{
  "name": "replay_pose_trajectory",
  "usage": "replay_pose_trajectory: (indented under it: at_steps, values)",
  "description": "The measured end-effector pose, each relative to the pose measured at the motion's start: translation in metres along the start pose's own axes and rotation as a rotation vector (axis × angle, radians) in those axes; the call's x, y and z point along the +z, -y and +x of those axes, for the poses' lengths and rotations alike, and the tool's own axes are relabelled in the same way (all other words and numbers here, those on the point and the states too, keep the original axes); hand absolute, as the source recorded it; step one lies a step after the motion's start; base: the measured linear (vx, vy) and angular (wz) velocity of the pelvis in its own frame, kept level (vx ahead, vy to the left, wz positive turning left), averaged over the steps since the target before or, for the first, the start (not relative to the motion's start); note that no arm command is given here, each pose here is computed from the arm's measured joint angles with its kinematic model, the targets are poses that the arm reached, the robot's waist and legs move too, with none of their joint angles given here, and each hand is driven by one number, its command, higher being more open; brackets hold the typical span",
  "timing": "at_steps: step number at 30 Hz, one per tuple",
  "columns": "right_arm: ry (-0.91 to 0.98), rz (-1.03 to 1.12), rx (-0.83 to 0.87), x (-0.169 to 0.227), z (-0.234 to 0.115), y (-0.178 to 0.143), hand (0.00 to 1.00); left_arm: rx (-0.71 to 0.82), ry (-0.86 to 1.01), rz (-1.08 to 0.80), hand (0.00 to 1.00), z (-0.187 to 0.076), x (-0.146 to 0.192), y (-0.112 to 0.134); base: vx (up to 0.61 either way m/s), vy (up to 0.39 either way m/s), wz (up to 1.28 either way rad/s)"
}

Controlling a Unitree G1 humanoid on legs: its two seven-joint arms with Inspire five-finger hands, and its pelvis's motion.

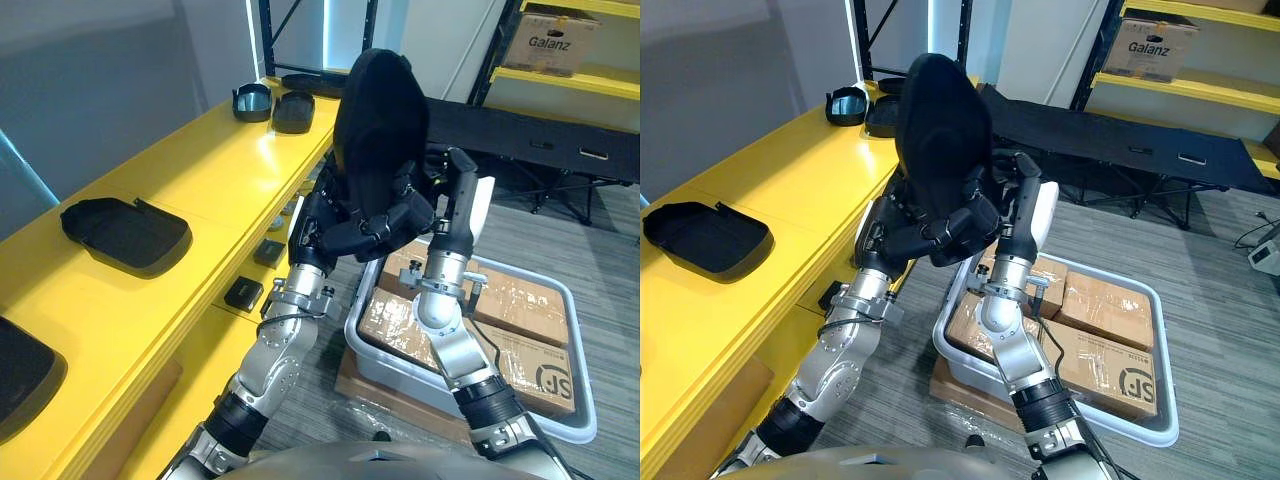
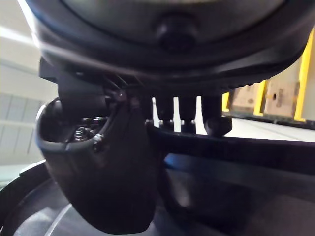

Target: Walk over and take three plastic housings, then place them on the shelf

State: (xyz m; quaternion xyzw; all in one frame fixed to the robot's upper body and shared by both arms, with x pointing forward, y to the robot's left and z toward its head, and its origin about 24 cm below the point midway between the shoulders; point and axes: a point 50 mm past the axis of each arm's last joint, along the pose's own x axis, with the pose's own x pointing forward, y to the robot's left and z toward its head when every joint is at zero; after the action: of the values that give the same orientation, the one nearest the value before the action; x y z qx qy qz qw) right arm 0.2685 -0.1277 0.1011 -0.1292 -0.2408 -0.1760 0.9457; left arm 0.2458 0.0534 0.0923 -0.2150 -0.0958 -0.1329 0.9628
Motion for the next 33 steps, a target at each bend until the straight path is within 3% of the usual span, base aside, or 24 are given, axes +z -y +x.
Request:
replay_pose_trajectory:
  at_steps: [10,11,15,27,33]
  values:
    - [-0.014,0.066,0.056,0.006,-0.001,-0.013,0.00,0.083,0.013,0.111,1.00,0.002,-0.003,-0.011,0.00,0.000,0.00]
    - [-0.014,0.067,0.061,0.006,-0.001,-0.014,0.00,0.083,0.015,0.111,0.00,0.002,-0.003,-0.012,0.00,0.024,-0.03]
    - [-0.017,0.073,0.063,0.006,-0.001,-0.015,0.00,0.068,0.008,0.100,0.00,0.002,-0.004,-0.013,0.00,0.000,0.00]
    - [-0.005,0.096,0.137,0.011,-0.007,-0.027,0.00,0.164,-0.119,-0.323,0.00,0.010,-0.025,-0.037,-0.01,0.008,-0.02]
    - [0.014,0.117,0.149,0.018,-0.008,-0.030,0.00,0.143,-0.094,-0.361,0.00,0.009,-0.023,-0.043,0.00,0.000,0.00]
